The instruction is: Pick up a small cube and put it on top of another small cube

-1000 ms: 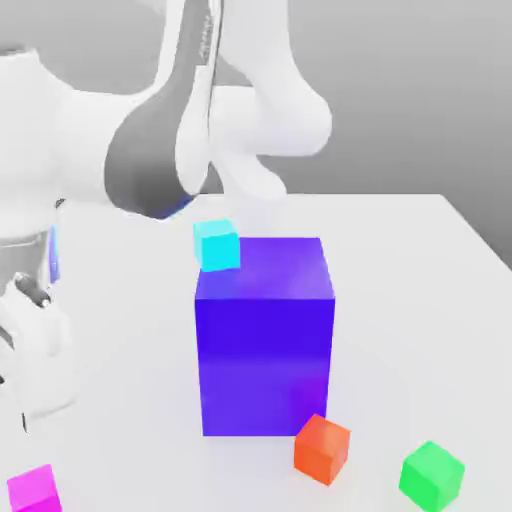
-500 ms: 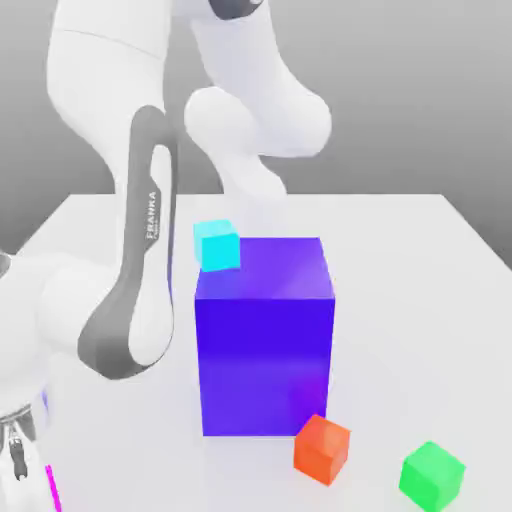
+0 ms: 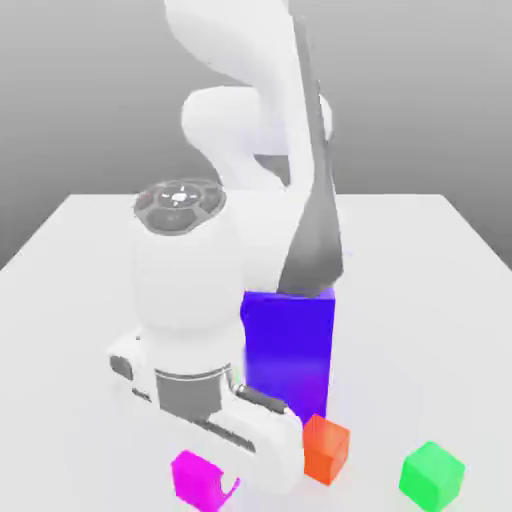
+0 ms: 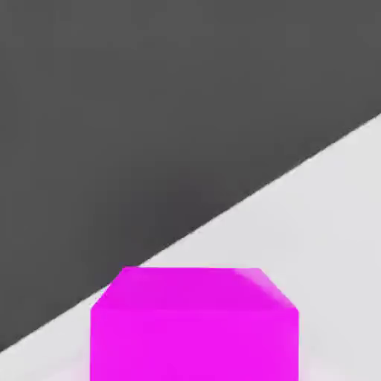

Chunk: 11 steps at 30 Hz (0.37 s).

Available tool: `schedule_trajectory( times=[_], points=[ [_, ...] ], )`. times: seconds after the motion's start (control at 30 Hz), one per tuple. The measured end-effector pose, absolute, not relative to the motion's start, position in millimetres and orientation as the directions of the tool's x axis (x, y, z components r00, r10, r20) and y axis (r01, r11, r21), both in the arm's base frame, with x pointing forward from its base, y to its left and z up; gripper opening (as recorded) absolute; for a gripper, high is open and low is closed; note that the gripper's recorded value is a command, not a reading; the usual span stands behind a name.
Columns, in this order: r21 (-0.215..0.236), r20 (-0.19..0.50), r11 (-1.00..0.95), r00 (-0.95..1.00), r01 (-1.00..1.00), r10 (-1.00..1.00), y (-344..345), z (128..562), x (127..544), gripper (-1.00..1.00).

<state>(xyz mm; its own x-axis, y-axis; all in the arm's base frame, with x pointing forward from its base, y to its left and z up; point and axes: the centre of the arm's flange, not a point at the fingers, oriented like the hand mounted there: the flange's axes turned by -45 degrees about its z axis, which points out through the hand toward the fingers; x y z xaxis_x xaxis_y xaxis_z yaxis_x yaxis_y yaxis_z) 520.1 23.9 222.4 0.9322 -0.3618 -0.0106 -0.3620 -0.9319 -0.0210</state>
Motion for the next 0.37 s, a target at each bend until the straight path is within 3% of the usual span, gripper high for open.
schedule_trajectory(
  times=[0.1, 0.2, 0.23, 0.37],
  points=[
    [-0.016, -0.005, -0.986, 0.986, -0.166, -0.166, 100, 228, 500, -1.00],
    [-0.004, 0.000, -0.999, 0.999, 0.039, 0.039, 175, 204, 478, -1.00],
    [-0.002, 0.001, -0.996, 0.996, 0.085, 0.085, 191, 189, 472, 1.00],
    [-0.002, 0.001, -0.996, 0.996, 0.085, 0.085, 191, 189, 472, 1.00]
  ],
)
